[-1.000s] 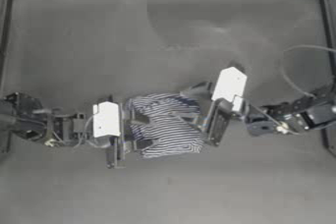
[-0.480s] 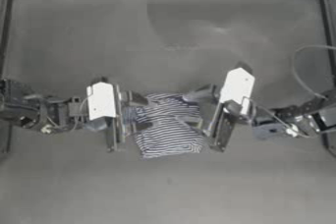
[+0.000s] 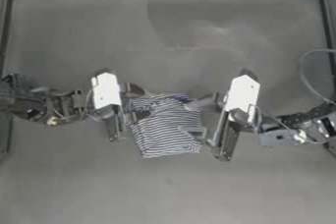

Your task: Fold shirt

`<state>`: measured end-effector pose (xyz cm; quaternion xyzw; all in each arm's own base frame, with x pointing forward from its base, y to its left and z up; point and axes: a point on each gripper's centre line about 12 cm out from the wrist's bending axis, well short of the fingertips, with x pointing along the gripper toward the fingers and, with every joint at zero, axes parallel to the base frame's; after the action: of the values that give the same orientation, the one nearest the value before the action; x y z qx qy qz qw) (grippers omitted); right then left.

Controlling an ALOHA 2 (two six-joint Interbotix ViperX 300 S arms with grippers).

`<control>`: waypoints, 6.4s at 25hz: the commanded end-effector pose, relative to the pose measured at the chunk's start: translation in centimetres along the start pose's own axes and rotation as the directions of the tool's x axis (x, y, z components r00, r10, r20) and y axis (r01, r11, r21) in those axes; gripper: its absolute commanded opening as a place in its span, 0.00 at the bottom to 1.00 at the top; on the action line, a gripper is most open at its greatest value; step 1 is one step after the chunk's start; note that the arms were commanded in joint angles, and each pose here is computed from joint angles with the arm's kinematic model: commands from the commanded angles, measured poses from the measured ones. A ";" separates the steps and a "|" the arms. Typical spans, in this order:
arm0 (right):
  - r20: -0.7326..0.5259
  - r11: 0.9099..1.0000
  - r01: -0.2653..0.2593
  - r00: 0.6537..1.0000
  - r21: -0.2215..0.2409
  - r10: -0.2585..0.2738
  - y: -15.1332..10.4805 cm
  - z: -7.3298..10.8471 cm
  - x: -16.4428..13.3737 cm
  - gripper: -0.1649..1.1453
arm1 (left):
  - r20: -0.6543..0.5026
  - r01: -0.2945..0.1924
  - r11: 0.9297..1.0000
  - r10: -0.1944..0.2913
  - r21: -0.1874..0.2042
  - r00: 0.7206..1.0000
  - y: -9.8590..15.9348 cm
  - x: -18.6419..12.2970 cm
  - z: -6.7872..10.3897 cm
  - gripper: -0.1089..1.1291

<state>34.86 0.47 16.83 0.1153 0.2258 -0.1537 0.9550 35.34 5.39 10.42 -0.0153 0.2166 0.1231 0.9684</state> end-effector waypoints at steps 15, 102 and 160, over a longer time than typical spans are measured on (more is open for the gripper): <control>0.018 0.999 -0.032 0.999 -0.025 0.032 0.8 1.0 -0.6 0.79 | 0.014 0.009 1.000 -0.009 -0.028 1.000 -0.4 0.3 0.3 0.74; -0.077 0.983 -0.185 0.980 0.021 0.186 -5.1 3.8 -7.4 0.79 | -0.008 0.155 0.988 -0.155 -0.003 0.988 -0.5 -14.6 5.6 0.75; -0.004 0.980 -0.198 0.980 0.015 0.198 -6.8 3.1 -11.6 0.79 | 0.098 0.160 0.985 -0.153 -0.067 0.983 0.8 -19.9 3.2 0.74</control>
<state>23.88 -3.73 23.49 0.1446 0.2215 -0.0575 0.9627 18.99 1.75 21.33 -0.0620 0.1739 0.0544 0.9813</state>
